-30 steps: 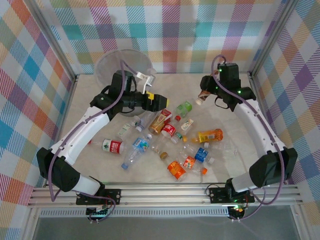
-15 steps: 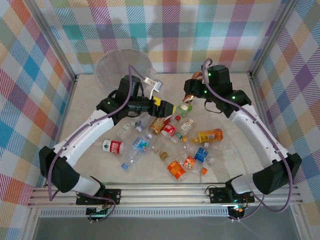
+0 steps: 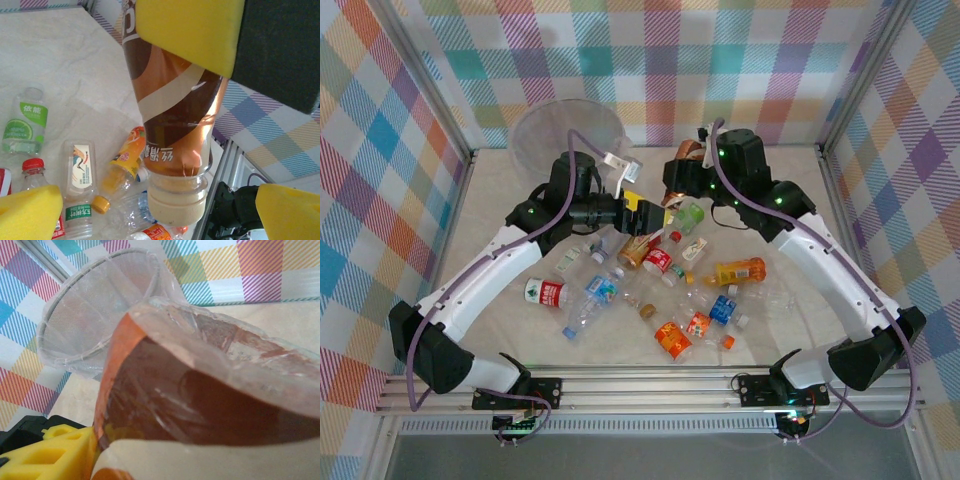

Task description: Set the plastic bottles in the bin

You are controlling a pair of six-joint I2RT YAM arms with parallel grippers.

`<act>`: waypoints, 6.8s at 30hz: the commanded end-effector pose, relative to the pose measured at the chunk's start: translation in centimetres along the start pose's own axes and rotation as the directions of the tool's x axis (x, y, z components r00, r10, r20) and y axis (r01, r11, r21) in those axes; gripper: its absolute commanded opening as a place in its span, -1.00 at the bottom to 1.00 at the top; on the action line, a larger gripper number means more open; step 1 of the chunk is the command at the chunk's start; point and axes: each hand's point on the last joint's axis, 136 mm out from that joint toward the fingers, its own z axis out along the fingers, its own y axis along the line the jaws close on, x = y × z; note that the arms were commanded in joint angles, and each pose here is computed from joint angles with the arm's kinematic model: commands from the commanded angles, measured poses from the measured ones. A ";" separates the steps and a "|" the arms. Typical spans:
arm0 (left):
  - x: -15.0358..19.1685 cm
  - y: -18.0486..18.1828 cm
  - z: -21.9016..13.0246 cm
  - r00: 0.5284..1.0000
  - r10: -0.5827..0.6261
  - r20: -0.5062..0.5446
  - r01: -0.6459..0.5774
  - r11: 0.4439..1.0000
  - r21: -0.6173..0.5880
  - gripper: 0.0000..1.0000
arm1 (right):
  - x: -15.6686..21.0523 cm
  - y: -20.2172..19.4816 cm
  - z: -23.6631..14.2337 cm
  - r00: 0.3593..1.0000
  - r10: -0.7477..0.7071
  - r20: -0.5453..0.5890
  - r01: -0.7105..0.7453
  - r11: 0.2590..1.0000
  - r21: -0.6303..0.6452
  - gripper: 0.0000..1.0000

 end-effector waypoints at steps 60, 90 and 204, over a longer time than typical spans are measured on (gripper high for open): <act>0.6 -2.8 1.2 0.999 0.001 -0.041 0.005 0.990 0.141 -0.12 | 0.7 2.3 0.6 0.996 0.084 0.019 -0.081 0.991 -0.111 0.24; 0.6 -3.0 0.8 0.999 0.033 -0.032 -0.029 0.993 0.113 -0.22 | 1.3 4.0 0.9 0.990 0.137 -0.021 -0.139 0.972 -0.192 0.30; -11.1 22.0 -10.1 0.992 -0.107 0.070 0.125 0.697 -0.707 0.31 | 10.8 -6.4 -7.4 0.999 -0.040 -0.021 0.041 0.998 0.049 0.99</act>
